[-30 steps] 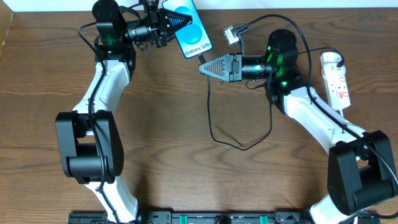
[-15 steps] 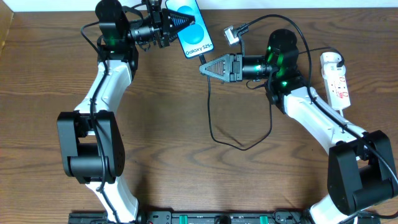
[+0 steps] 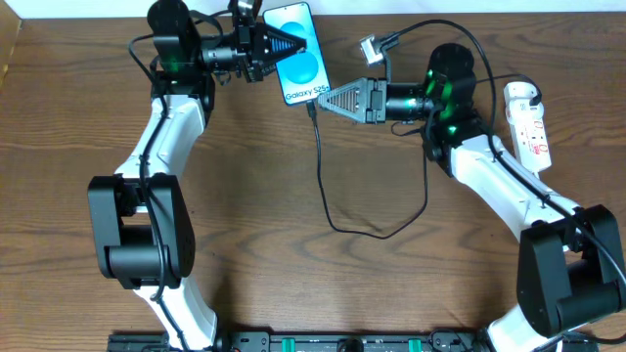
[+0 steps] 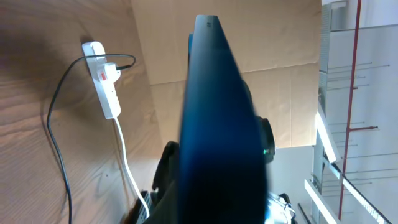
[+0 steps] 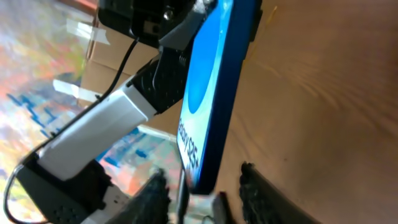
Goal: Plug charger to phone and switch on socket
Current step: 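Release the plug with the right gripper and pull it back right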
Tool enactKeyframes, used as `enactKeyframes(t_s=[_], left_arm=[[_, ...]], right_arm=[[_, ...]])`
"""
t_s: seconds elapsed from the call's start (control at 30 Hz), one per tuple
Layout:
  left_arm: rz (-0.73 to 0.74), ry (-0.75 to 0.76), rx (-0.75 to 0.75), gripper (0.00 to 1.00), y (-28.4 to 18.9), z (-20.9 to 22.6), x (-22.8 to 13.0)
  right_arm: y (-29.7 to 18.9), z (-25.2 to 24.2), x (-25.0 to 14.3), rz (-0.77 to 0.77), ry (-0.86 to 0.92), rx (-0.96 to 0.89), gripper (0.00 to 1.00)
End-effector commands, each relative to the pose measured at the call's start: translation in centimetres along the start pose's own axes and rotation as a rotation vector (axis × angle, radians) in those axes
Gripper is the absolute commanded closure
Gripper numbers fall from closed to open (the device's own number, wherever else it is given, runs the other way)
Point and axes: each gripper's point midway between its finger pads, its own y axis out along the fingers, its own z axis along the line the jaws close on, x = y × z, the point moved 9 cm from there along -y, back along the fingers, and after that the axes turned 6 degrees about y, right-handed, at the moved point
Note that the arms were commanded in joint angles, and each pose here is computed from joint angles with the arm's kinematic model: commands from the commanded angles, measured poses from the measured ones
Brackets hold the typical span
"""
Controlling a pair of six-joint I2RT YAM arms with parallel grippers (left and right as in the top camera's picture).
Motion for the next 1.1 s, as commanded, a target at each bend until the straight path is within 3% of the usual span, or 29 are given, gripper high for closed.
enactKeyframes(t_s=[0.0,0.17,0.27,0.6,0.87,1.07], left_arm=[[0.019,0.082,-0.006,0.93,-0.8,-1.4,-0.1],[0.021,0.116,-0.005,0.93,-0.7,-0.3,-0.7],[0.022,0.097,-0.001,0.92,-0.8,1.3,-1.3],[-0.071,-0.098,0.098,0.93,-1.0,8.5,-4.5],[-0.260,-0.289,0.385,0.93,-1.8,12.9,-5.6],[-0.191,-0.265,0.481,0.93,-0.9,14.1,-7.4]], right_arm=[[-1.3,1.0,0.7,-0.005,-0.029,0.013,0.49],[-3.9,0.5,1.9,-0.058,-0.038,-0.010,0.29],[-5.1,-0.2,2.2,-0.080,-0.038,-0.034,0.24],[-5.7,-5.2,0.3,-0.133,0.087,-0.313,0.24],[-6.6,-7.4,-1.0,-0.148,0.157,-0.504,0.23],[-7.4,-8.8,-2.2,-0.127,0.165,-0.646,0.20]])
